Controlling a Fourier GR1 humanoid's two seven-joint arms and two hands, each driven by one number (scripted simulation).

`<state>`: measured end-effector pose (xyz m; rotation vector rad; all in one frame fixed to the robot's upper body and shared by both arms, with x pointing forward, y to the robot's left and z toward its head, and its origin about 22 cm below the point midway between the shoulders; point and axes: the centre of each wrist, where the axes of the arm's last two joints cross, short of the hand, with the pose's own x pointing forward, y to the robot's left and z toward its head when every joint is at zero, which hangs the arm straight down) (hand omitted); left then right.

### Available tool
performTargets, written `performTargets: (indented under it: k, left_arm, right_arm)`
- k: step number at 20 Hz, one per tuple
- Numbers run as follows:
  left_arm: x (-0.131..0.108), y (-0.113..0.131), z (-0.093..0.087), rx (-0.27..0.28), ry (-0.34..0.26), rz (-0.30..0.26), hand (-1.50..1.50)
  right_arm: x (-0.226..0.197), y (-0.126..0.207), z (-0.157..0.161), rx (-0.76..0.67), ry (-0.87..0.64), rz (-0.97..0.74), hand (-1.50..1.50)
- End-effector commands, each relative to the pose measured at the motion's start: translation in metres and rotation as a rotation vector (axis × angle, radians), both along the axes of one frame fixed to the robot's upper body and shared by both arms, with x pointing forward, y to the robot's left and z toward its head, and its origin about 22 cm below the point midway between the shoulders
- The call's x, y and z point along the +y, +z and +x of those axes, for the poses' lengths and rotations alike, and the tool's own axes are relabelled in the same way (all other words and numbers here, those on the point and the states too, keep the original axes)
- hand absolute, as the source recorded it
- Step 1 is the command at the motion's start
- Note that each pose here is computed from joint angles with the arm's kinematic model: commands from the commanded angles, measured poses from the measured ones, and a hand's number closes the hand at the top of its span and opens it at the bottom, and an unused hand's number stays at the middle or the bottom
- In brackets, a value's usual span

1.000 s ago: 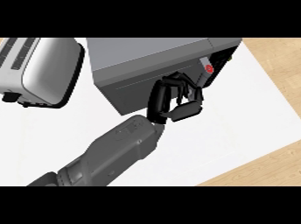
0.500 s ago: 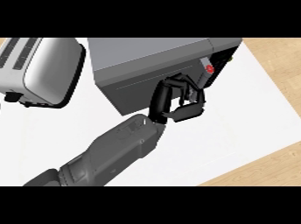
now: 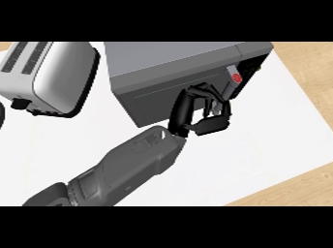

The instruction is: Pick up the milk, place it into the microwave and close the microwave

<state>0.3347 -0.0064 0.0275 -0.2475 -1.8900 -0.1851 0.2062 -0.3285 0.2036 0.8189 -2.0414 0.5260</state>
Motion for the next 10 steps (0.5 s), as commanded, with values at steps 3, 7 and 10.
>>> performTargets:
  k: [3, 7, 10]
  left_arm:
    - [0.035, -0.03, 0.019, 0.193, 0.253, 0.027, 1.5]
    - [0.039, -0.036, 0.016, 0.204, 0.225, 0.016, -1.5]
    - [0.04, -0.037, 0.017, 0.198, 0.218, 0.036, -1.5]
  right_arm:
    - [-0.004, 0.006, -0.006, 0.003, -0.015, -0.002, -1.5]
    - [-0.006, 0.005, -0.01, 0.009, -0.028, -0.002, -1.5]
    - [-0.006, 0.008, -0.015, 0.017, -0.027, -0.029, -1.5]
